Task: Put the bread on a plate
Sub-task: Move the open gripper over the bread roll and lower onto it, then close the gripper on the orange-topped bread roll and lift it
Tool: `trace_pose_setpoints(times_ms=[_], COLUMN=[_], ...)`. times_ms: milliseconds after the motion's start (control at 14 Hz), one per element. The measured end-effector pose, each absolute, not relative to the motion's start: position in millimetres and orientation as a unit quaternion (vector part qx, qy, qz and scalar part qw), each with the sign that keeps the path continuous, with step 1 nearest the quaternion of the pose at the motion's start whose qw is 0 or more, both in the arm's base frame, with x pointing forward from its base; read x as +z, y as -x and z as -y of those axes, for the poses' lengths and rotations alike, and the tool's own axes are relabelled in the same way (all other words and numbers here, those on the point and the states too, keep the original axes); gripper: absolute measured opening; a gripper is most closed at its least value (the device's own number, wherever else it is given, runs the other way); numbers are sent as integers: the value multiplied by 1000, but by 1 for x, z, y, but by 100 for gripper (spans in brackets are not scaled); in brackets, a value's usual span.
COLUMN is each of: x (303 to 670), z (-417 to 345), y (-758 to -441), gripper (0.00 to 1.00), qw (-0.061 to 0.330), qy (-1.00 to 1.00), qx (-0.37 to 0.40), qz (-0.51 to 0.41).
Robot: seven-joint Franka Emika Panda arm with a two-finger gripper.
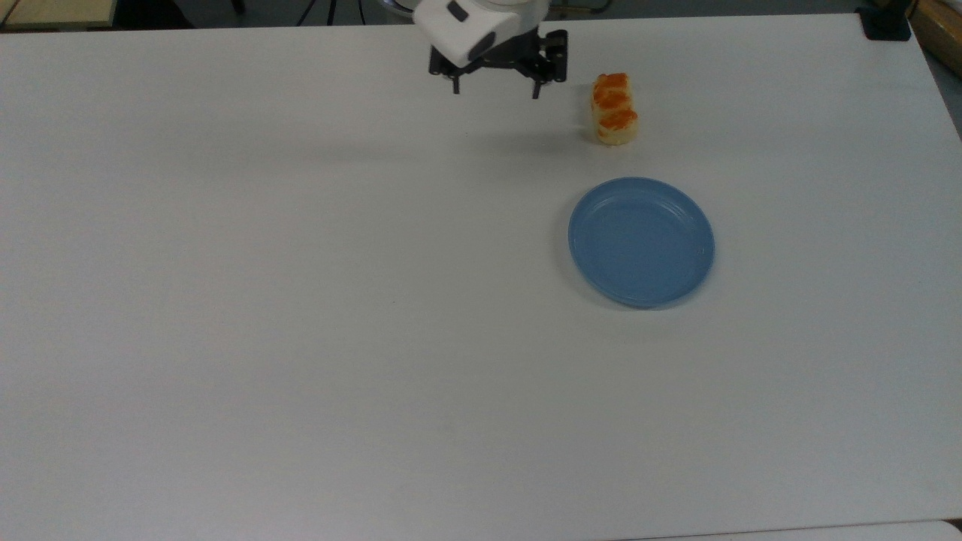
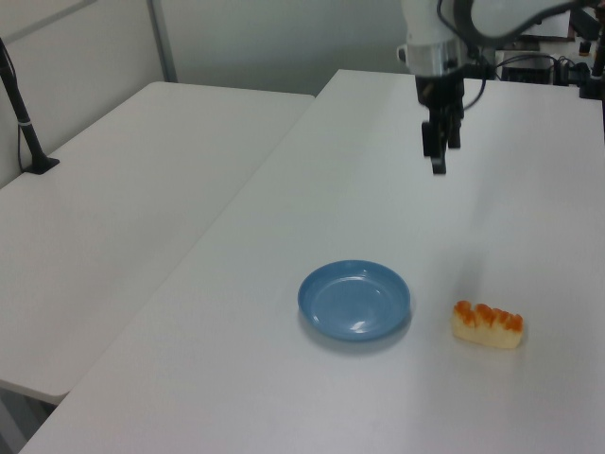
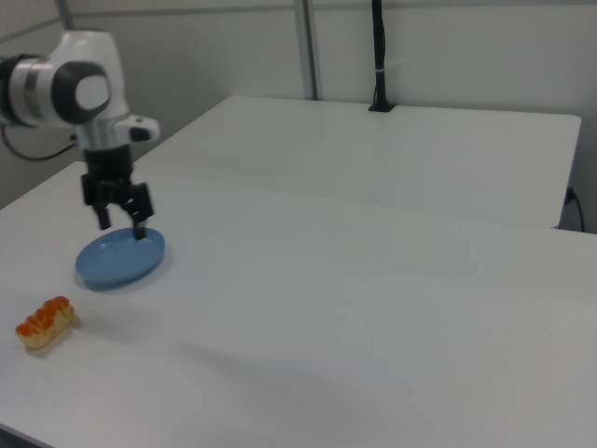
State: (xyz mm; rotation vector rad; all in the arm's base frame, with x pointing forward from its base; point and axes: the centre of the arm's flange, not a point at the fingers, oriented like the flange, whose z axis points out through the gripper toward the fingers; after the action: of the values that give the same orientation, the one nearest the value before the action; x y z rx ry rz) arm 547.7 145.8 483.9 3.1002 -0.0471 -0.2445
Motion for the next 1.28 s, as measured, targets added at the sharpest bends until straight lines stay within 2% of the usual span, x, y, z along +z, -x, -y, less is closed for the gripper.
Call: trace_pose_setpoints(times_ms=[143,357,571,785,928,1142,1285], x=[461,451,437,405,368,318,301], z=[-197,-246,-284,-310,-328,-324,-319], y=[-519,-478,-453,-439,-436,-429,-422], gripper=[100,100,100,100,100,100,100], qw=[16,-7,-20,-12,-11,8,11], qy=[-997,-997,-998,-997,-997,-994,-994], qx=[-78,-79,-64,-73,-76,-107,-108], qz=[8,-13,-9,-2,-1,3,3])
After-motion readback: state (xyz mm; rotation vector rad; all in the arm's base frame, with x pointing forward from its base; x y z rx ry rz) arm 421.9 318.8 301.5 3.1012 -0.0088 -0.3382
